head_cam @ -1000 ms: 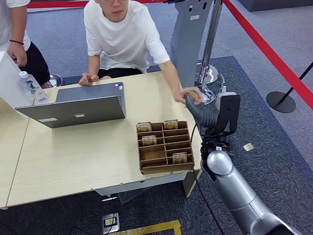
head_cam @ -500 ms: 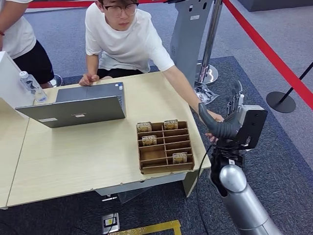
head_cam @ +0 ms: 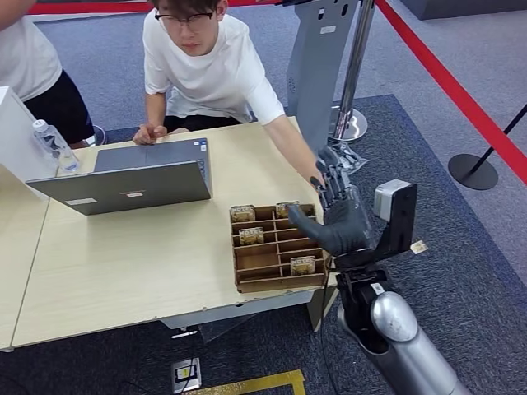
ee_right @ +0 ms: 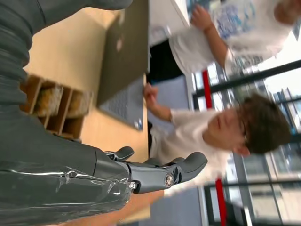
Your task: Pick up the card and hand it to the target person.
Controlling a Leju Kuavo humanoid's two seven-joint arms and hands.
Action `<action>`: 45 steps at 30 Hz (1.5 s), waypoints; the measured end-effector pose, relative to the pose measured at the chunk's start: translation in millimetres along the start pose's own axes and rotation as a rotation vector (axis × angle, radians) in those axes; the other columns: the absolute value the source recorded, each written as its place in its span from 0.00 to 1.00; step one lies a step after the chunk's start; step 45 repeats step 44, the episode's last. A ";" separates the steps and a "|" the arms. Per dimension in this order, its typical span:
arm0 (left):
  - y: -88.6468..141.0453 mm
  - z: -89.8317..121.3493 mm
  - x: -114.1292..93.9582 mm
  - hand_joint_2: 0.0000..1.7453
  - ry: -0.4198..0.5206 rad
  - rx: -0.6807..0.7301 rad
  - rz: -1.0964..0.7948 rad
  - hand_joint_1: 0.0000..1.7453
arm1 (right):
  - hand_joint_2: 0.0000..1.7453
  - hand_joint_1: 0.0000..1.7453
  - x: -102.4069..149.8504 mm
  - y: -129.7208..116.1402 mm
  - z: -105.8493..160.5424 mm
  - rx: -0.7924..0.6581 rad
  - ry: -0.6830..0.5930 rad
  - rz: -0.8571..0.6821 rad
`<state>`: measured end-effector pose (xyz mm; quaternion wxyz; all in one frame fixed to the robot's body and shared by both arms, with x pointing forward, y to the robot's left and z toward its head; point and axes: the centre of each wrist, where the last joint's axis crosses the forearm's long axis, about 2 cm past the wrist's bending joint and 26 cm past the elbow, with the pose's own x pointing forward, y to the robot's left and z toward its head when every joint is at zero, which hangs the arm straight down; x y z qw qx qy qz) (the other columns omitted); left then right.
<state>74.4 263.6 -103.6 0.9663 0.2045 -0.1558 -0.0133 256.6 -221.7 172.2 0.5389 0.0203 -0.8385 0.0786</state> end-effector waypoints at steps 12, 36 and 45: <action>-2.3 1.0 2.6 0.00 0.000 0.001 0.008 0.00 | 1.00 0.00 -46.5 17.8 12.2 0.056 0.124 0.074; -2.0 0.9 2.7 0.00 0.005 0.011 0.010 0.00 | 1.00 0.00 -86.7 2.8 34.0 -0.166 0.164 0.294; -1.1 0.5 2.6 0.00 0.012 0.018 0.018 0.00 | 1.00 0.00 -90.1 17.2 37.8 -0.136 0.184 0.267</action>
